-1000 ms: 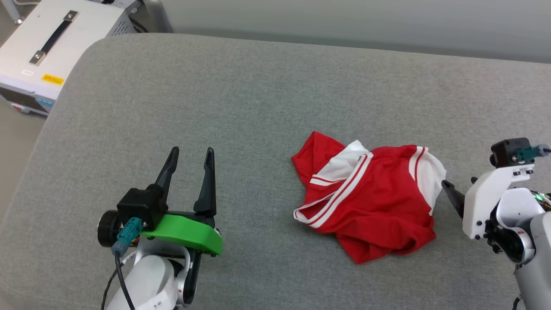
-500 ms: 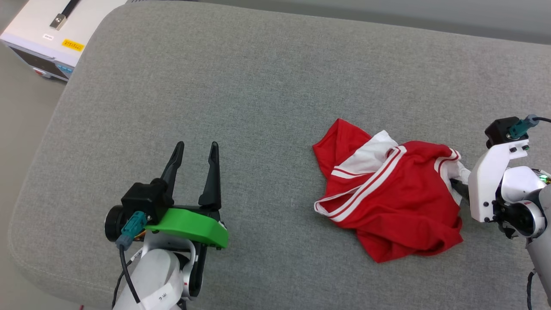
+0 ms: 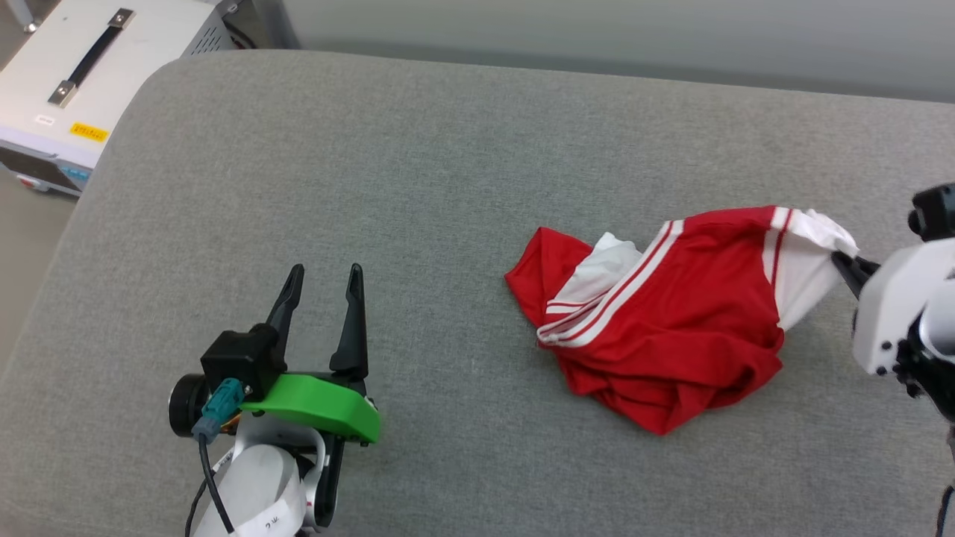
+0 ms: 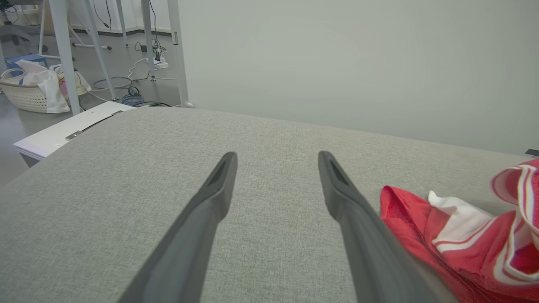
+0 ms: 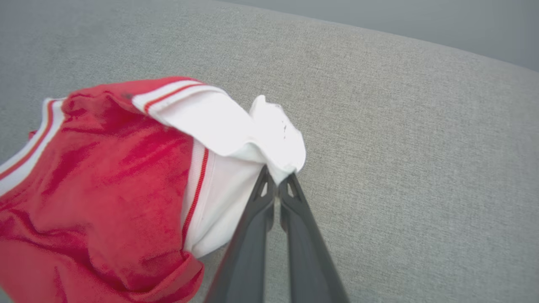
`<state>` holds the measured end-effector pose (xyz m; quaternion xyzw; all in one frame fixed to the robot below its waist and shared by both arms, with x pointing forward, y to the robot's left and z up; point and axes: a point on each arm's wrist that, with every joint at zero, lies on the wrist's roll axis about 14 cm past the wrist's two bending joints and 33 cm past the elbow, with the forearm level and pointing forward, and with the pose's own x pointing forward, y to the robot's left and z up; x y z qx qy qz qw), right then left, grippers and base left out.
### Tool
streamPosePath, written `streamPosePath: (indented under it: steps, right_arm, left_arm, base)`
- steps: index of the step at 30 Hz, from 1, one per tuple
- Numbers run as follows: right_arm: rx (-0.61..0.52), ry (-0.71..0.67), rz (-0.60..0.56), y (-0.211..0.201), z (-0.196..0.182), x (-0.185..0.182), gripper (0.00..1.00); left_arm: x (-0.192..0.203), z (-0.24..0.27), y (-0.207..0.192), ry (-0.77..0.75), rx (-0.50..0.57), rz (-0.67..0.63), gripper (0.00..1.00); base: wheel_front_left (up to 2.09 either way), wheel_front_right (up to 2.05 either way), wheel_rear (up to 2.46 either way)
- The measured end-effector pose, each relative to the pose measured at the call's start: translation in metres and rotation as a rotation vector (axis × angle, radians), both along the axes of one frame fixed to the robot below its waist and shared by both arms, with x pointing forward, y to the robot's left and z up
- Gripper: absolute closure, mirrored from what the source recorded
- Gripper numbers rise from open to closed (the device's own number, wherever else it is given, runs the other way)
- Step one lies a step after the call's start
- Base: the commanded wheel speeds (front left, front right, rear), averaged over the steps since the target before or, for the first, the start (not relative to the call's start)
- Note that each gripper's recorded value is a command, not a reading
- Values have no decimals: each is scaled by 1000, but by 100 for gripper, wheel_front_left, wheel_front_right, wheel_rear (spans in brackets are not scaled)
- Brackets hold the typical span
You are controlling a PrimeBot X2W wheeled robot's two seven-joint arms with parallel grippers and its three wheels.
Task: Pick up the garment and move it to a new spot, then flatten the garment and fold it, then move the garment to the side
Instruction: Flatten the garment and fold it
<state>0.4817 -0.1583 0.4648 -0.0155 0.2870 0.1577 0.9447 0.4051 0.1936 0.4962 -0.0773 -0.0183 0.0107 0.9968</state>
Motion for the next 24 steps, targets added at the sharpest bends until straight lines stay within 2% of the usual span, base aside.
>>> streamPosePath:
  steps: [3, 7, 13, 16, 17, 18, 19, 24]
  right_arm:
    - [-20, -4, -83, -28, -1, -26, 100]
    - [-15, 102, -177, -47, -29, -84, 100]
    - [53, 380, -236, -29, -92, -184, 100]
    - [106, 446, -242, -15, -107, -206, 100]
    - [120, 445, -247, -13, -108, -208, 89]
    - [137, 435, -256, -12, -108, -208, 49]
    - [148, 423, -265, -12, -108, -208, 0]
    - [192, 280, -296, -10, -93, -195, 0]
  left_arm:
    - [-1, 3, -5, -10, -3, -16, 0]
    - [-4, 5, -12, -16, -5, -38, 0]
    - [-7, 5, -15, -9, 2, -52, 0]
    - [-9, 3, -16, 1, 4, -59, 0]
    - [-9, 2, -17, 3, 4, -61, 0]
    - [-10, 1, -17, 6, 1, -63, 0]
    - [-10, 0, -18, 11, -1, -64, 0]
    - [-15, -1, -22, 22, -2, -78, 0]
  base:
    - [0, 0, 0]
    - [0, 0, 0]
    - [0, 0, 0]
    - [0, 0, 0]
    - [0, 0, 0]
    - [0, 0, 0]
    - [0, 0, 0]
    - [0, 0, 0]
